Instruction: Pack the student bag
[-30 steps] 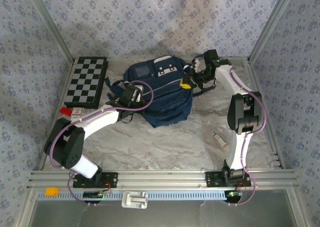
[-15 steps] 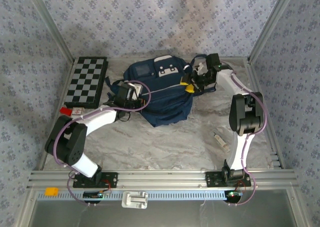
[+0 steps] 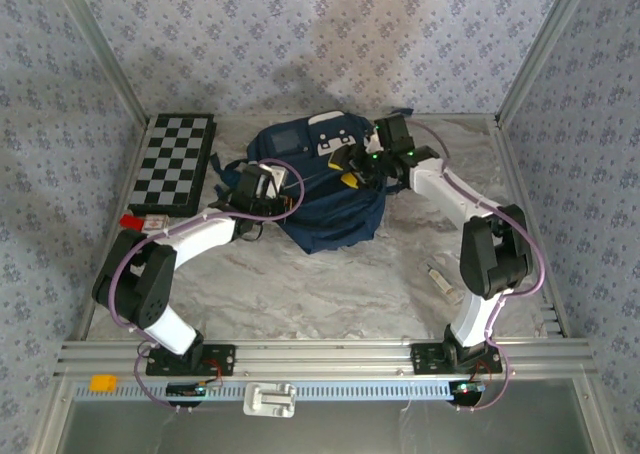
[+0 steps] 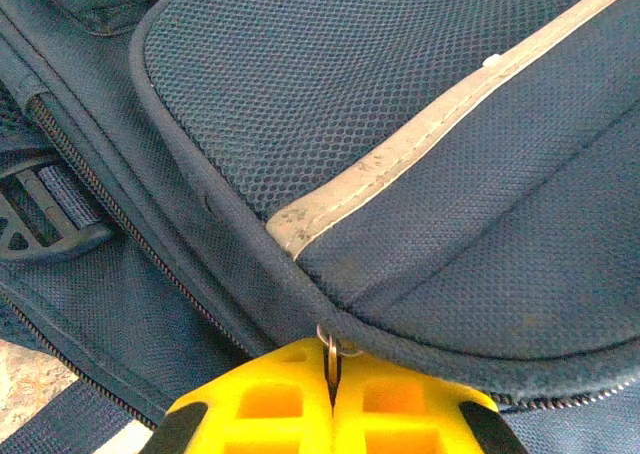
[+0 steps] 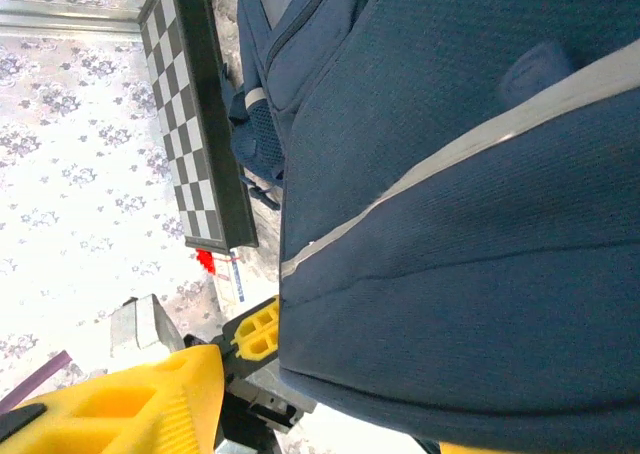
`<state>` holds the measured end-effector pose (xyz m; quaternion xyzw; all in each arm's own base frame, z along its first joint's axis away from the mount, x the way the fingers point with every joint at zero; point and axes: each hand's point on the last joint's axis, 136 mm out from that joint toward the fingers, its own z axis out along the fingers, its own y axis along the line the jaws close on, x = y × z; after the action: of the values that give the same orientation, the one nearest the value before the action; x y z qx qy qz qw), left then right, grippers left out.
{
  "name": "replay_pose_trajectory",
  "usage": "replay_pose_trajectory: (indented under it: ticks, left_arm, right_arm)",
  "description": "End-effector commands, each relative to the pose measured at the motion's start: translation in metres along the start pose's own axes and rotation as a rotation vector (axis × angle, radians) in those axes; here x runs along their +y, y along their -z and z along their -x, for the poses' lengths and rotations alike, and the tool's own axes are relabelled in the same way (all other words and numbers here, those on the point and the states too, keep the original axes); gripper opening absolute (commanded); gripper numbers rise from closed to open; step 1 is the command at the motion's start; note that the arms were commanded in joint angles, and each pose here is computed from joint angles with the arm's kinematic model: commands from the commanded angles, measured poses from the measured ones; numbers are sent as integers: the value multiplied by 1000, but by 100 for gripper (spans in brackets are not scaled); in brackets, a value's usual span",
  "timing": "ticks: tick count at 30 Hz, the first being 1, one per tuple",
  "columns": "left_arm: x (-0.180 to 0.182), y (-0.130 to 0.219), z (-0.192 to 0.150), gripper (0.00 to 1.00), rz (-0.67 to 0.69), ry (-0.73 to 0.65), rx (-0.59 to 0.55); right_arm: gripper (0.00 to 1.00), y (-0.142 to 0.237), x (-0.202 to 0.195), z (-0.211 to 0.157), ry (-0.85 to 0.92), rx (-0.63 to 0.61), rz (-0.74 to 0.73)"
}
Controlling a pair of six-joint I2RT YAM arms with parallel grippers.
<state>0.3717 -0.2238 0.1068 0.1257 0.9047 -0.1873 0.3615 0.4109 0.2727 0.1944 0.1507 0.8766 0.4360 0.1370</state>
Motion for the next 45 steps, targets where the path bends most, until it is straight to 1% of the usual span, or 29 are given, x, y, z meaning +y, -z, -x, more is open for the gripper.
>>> replay_pose_trajectory:
  ticks: [1,4,8,9,11,12,14,15,19,22,24,26,29,31,35,36,37,39,41,44,45]
  left_arm:
    - [-13,-1,24,0,-34,-26,-63]
    - [-13,0,25,0,-27,-26,-65]
    - [-13,2,24,0,-29,-39,-59]
    - [-12,3,23,0,-24,-43,-58]
    - [-8,5,19,0,-6,-50,-51]
    - [-7,7,17,0,3,-54,-48]
    - [0,10,11,0,32,-57,-43]
    - [5,11,9,0,55,-54,-40]
    - [32,9,1,0,129,-14,-12]
    - [50,10,7,0,143,23,-25]
    - [57,8,12,0,137,34,-40]
    - [62,4,16,0,125,37,-39]
    - [71,-1,16,0,132,29,-30]
    - [78,-1,17,0,143,38,-32]
    - [75,1,18,0,121,41,-40]
    - [71,3,18,0,101,46,-41]
    - [69,4,17,5,94,55,-38]
    - [64,10,17,18,84,85,-28]
    - [56,18,16,33,63,130,-23]
    - [41,35,10,46,43,220,-3]
    - [35,40,6,49,40,258,10]
  right_arm:
    - [55,-14,4,5,-41,-87,-12]
    - [49,-26,-7,3,-52,-109,-68]
    - [36,-30,-19,7,-53,-128,-91]
    - [32,-29,-21,8,-49,-128,-105]
    - [15,-26,-25,9,-41,-126,-127]
    - [9,-24,-25,9,-35,-126,-125]
    - [2,-19,-22,9,-16,-112,-111]
    - [0,-17,-22,8,-10,-99,-112]
    - [0,-5,-22,11,5,-64,-87]
    - [0,10,-31,14,18,-59,-119]
    - [0,17,-35,18,7,-57,-108]
    - [0,20,-35,18,10,-45,-98]
    - [0,23,-39,15,24,-17,-120]
    - [0,23,-37,17,10,-20,-87]
    - [0,13,-27,8,35,19,-63]
    - [2,11,-27,6,39,26,-68]
    - [7,11,-26,6,45,26,-67]
    - [21,16,-26,3,61,21,-81]
    - [34,28,-32,-1,87,1,-130]
    - [47,51,-52,-14,114,-29,-226]
    - [51,63,-61,-18,117,-47,-263]
